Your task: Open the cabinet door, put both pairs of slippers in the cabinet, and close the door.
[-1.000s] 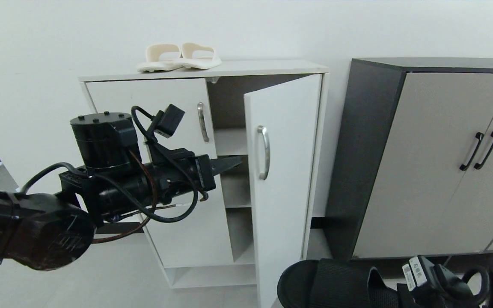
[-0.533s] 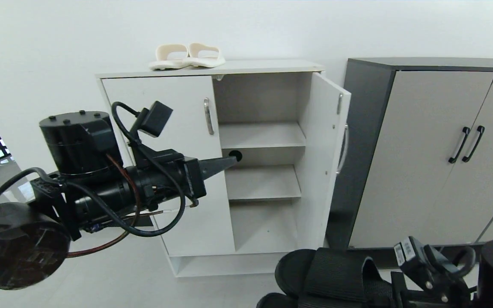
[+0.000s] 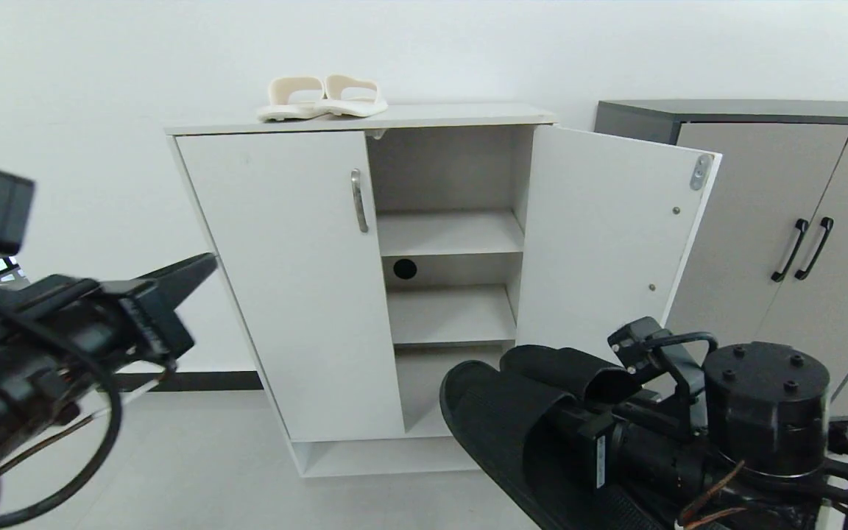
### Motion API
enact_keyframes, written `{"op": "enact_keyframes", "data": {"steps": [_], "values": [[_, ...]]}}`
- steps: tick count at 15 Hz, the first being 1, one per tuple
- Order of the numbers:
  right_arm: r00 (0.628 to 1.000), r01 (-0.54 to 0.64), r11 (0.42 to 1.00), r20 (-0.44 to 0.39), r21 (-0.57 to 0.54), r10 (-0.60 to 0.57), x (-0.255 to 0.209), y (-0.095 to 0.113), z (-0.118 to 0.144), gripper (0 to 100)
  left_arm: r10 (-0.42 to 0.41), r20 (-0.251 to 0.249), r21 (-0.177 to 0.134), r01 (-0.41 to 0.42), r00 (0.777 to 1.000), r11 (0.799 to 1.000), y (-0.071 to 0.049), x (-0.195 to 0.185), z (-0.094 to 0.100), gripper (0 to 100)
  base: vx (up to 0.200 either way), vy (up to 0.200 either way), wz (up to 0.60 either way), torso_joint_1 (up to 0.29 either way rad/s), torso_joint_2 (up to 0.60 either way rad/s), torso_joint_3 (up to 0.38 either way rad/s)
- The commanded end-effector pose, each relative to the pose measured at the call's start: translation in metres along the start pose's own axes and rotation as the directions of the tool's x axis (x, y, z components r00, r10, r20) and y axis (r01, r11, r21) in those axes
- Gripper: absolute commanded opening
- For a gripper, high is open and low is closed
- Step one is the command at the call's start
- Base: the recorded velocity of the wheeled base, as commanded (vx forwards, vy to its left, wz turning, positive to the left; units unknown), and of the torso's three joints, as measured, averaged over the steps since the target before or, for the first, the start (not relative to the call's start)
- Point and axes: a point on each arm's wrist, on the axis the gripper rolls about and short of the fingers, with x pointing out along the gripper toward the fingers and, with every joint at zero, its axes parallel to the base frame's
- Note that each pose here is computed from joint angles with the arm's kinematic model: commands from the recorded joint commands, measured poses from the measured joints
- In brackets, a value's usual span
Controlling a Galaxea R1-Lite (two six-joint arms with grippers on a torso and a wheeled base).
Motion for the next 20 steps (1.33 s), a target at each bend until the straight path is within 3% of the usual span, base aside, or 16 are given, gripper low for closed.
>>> {"op": "enact_keyframes", "data": {"steps": [1,3,4,5,6,7,8,9,10,11,12,14,15,18,19,20], "values": [[1.000,0.018,1.000,-0.025,-0.005,-0.018,0.011,0.000,-0.006,0,0.237,0.064,0.038,-0.239,0.970,0.970,0.028,-0.085,-0.016,0,0.000,0.000,0.00,0.000,0.00,0.000],[1.000,0.019,1.000,-0.019,-0.004,-0.019,0.012,0.000,-0.004,0,0.474,0.059,0.042,-0.477,0.878,0.878,0.040,-0.136,-0.049,0,0.000,0.000,0.00,0.000,0.00,0.000],[1.000,0.019,1.000,-0.019,-0.004,-0.019,0.012,0.000,-0.004,0,0.540,0.053,0.045,-0.543,0.840,0.839,0.040,-0.149,-0.062,0,0.000,0.000,0.00,0.000,0.00,0.000],[1.000,0.019,1.000,-0.019,-0.004,-0.019,0.012,0.000,-0.004,0,0.563,0.046,0.047,-0.565,0.825,0.824,0.039,-0.156,-0.073,0,0.000,0.000,0.00,0.000,0.00,0.000],[0.999,0.023,1.000,-0.023,-0.004,-0.023,0.012,-0.001,-0.005,0,0.563,0.037,0.054,-0.564,0.826,0.824,0.038,-0.165,-0.091,0,0.000,0.000,0.00,0.000,0.00,0.000],[0.999,0.023,1.000,-0.023,-0.004,-0.023,0.012,-0.001,-0.005,0,0.555,0.031,0.055,-0.556,0.831,0.829,0.038,-0.166,-0.096,0,0.000,0.000,0.00,0.000,0.00,0.000],[0.999,0.023,1.000,-0.024,-0.004,-0.023,0.012,-0.001,-0.005,0,0.456,0.035,0.058,-0.457,0.889,0.888,0.036,-0.172,-0.113,0,0.000,0.000,0.00,0.000,0.00,0.000],[0.999,0.024,1.000,-0.026,-0.004,-0.024,0.011,-0.001,-0.006,0,0.361,0.033,0.072,-0.363,0.932,0.929,0.034,-0.177,-0.125,0,0.000,0.000,0.00,0.000,0.00,0.000],[0.999,0.024,1.000,-0.027,-0.004,-0.024,0.011,-0.002,-0.006,0,0.328,0.022,0.077,-0.329,0.944,0.941,0.034,-0.180,-0.135,0,0.000,0.000,0.00,0.000,0.00,0.000],[0.999,0.025,1.000,-0.030,-0.006,-0.025,0.011,-0.002,-0.007,0,0.331,-0.039,0.078,-0.328,0.943,0.941,0.034,-0.180,-0.141,0,0.000,0.000,0.00,0.000,0.00,0.000],[0.999,0.025,1.000,-0.031,-0.006,-0.025,0.011,-0.002,-0.007,0,0.326,-0.043,0.075,-0.322,0.944,0.944,0.034,-0.180,-0.142,0,0.000,0.000,0.00,0.000,0.00,0.000],[0.999,0.022,1.000,-0.038,-0.010,-0.023,0.012,-0.001,-0.009,0,0.140,-0.067,0.092,-0.133,0.988,0.987,0.031,-0.179,-0.141,0,0.000,0.000,0.00,0.000,0.00,0.000],[0.999,0.025,1.000,-0.044,-0.010,-0.026,0.013,-0.002,-0.010,0,0.014,-0.061,0.094,-0.008,0.998,0.996,0.032,-0.182,-0.142,0,0.000,0.000,0.00,0.000,0.00,0.000],[0.998,0.029,0.999,-0.057,-0.014,-0.029,0.014,-0.003,-0.014,0,0.020,-0.012,0.111,-0.019,1.000,0.994,0.031,-0.186,-0.143,0,0.000,0.000,0.00,0.000,0.00,0.000],[0.998,0.030,0.999,-0.061,-0.013,-0.031,0.015,-0.003,-0.015,0,0.140,0.002,0.189,-0.138,0.990,0.972,0.034,-0.187,-0.145,0,0.000,0.000,0.00,0.000,0.00,0.000],[0.998,0.029,0.999,-0.063,-0.014,-0.030,0.015,-0.003,-0.015,0,0.216,-0.008,0.199,-0.210,0.976,0.957,0.036,-0.188,-0.147,0,0.000,0.000,0.00,0.000,0.00,0.000]]}}
